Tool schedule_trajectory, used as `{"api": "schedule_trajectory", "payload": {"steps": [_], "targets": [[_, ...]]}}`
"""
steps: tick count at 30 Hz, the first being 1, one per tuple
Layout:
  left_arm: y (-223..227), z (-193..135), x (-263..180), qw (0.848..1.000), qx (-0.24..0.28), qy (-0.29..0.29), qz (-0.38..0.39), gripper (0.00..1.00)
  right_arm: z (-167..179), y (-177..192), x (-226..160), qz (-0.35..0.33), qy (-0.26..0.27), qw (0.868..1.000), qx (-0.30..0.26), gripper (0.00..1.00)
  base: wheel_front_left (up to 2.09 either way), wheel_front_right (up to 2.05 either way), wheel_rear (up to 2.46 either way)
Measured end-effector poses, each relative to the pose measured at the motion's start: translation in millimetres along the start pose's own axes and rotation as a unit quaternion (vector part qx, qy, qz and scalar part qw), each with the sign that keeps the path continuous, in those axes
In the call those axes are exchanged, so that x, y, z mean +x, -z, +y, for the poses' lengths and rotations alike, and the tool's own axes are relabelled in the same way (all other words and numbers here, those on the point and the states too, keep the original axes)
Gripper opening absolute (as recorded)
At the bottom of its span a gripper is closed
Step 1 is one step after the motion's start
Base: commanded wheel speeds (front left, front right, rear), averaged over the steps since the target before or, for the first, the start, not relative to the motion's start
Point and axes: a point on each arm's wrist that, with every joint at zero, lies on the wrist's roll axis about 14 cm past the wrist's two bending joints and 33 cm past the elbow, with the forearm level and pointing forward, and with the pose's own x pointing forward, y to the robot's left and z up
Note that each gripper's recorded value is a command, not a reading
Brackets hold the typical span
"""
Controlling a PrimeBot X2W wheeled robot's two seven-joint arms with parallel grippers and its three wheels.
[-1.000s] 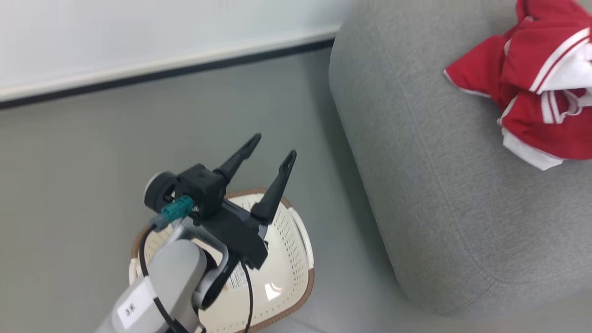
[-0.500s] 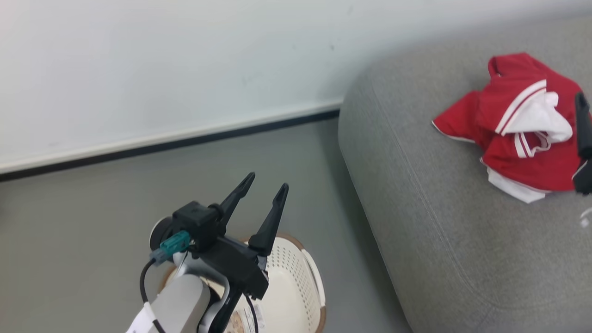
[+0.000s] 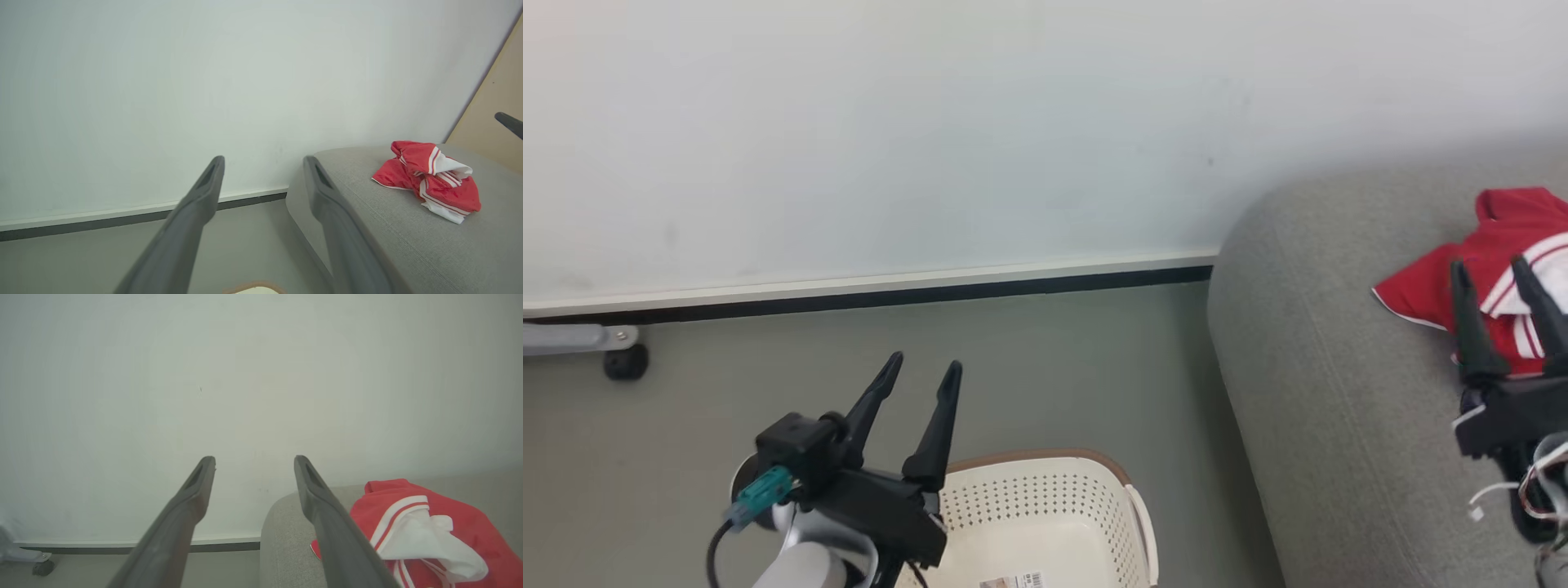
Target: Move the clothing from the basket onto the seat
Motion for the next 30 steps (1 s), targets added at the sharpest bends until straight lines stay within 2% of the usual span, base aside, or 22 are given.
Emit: {"api": "schedule_trajectory", "payload": {"steps": [13,17,24,30], "targets": [[-10,62,-52,0.993,0.002,-0.118,-0.021,1.0,66,35,-21,0.02,-0.041,0.998,0.047,1.0,0.0,0.0,0.0],[-1,78,-67,0.988,-0.005,-0.153,-0.012,1.0,77,44,-28,0.03,-0.048,0.998,0.036,1.0,0.0,0.0,0.0],[5,86,-82,0.985,-0.005,-0.175,-0.008,1.0,74,61,-47,0.053,-0.025,0.998,0.034,1.0,0.0,0.0,0.0],[2,93,-84,0.982,0.007,-0.186,-0.009,1.0,75,53,-48,0.038,-0.019,0.999,0.032,1.0,0.0,0.0,0.0]]}}
